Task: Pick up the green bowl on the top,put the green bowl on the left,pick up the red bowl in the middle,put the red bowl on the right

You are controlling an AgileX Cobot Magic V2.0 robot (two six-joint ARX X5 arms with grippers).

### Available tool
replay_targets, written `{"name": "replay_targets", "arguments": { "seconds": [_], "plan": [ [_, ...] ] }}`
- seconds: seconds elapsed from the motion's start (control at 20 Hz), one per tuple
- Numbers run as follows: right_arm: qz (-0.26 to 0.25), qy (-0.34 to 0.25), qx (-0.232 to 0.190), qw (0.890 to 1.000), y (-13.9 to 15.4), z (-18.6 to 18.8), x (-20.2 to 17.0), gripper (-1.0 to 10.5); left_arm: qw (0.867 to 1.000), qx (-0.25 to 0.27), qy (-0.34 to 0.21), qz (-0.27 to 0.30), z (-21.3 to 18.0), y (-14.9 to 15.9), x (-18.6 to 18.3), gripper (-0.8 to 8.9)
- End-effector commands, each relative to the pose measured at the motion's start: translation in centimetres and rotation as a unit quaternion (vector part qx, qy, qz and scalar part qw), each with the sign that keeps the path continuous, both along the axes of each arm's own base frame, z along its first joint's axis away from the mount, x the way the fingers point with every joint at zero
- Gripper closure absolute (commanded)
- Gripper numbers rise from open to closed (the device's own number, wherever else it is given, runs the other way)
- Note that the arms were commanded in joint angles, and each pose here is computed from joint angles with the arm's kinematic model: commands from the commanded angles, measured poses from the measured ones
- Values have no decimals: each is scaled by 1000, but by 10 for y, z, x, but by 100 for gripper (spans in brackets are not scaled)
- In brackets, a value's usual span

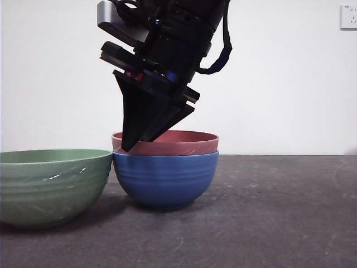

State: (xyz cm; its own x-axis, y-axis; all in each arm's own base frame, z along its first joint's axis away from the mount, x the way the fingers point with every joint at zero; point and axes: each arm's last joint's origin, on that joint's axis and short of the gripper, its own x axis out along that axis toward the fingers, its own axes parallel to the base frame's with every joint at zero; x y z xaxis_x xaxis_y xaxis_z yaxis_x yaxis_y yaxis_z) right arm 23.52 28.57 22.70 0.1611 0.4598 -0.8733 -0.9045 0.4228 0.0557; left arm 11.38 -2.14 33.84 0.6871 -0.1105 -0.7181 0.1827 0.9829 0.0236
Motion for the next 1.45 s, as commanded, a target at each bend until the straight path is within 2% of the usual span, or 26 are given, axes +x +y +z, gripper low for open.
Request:
{"name": "replay_targets", "arguments": {
  "seconds": [0.05,0.15,0.4,0.6,0.7,0.9,1.05,1.15,1.25,1.45],
  "plan": [
    [9,-3,-5,1000,2,-4,1,895,1000,5,1,-5,-2,0,0,377],
    [10,-4,-5,1000,2,-4,1,961,1000,5,0,-5,-1,0,0,377],
    [7,-19,-8,1000,2,-1,0,959,1000,5,-3,-5,-1,0,1,377],
    [6,-47,25,999,-5,25,-5,959,1000,2,-18,-5,1,0,3,377],
    [-7,-81,36,996,-13,45,-10,959,1000,0,-27,-5,2,-1,4,377],
    [-62,-167,22,984,-41,89,-26,959,999,-3,-40,-5,4,-1,6,377],
    [-143,-214,-42,965,-79,115,-46,959,999,-5,-52,-5,6,-1,7,377],
    [-193,-195,-75,959,-105,123,-57,959,998,-6,-55,-5,7,-1,8,377],
    [-235,-165,-82,954,-126,122,-65,959,998,-7,-57,-5,7,-1,8,377],
    [-270,-129,-97,949,-135,96,-74,959,998,-21,-55,-15,7,-2,8,377]
  ]
}}
